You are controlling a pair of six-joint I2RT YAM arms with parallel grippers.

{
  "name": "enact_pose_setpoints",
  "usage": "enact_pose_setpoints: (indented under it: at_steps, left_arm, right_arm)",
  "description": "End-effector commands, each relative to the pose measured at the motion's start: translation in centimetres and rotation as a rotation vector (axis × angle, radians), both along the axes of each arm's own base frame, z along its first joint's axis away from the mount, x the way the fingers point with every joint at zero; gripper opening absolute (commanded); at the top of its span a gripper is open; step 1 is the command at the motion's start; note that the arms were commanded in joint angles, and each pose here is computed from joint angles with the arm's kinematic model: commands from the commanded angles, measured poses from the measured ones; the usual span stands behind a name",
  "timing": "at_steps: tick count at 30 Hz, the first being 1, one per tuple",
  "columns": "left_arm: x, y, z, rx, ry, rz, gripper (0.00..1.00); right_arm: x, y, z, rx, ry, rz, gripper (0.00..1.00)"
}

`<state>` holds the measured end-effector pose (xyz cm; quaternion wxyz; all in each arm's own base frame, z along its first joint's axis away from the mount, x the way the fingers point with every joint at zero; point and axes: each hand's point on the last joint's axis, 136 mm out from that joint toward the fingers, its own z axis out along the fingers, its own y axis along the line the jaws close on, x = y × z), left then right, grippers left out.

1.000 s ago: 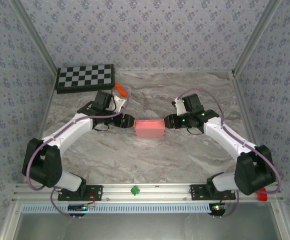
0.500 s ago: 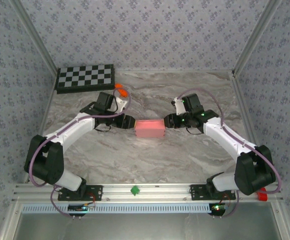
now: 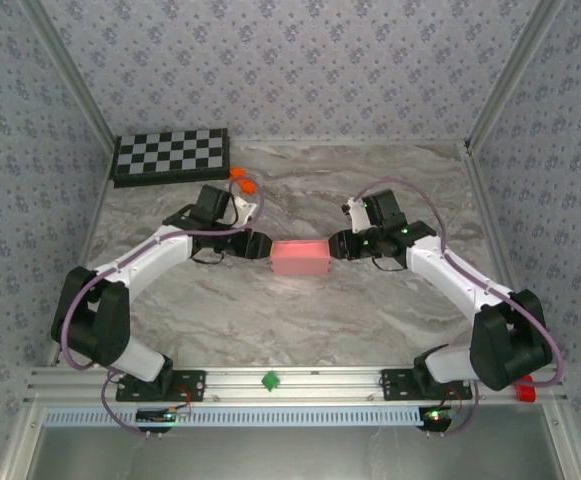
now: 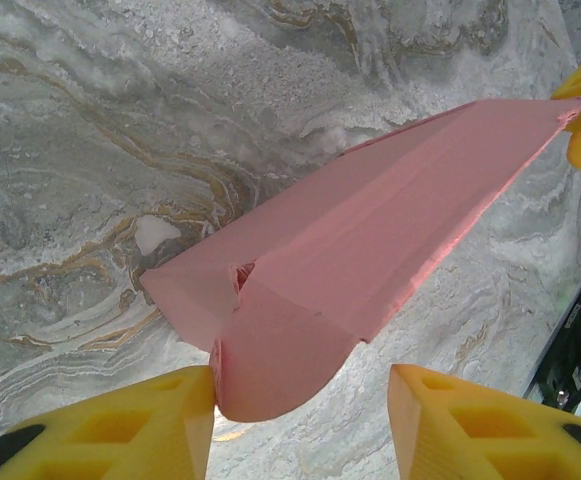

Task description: Fold the paper box

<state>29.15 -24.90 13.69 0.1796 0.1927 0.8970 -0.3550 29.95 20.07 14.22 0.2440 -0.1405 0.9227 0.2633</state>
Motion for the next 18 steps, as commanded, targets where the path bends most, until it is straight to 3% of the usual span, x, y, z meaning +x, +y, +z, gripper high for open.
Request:
enact_pose_setpoints:
  at_steps: [1, 18]
  left_arm:
    - [-0.31, -0.73, 0.12, -0.024, 0.007, -0.024, 0.48]
    - [-0.21, -1.01, 0.77, -0.033, -0.005, -0.020, 0.38]
  right_arm:
    - [-0.63, -0.20, -1.01, -0.020, 0.035, -0.007, 0.36]
    - [-0.67, 0.59, -0.58, 0.016, 0.032, 0.004, 0.30]
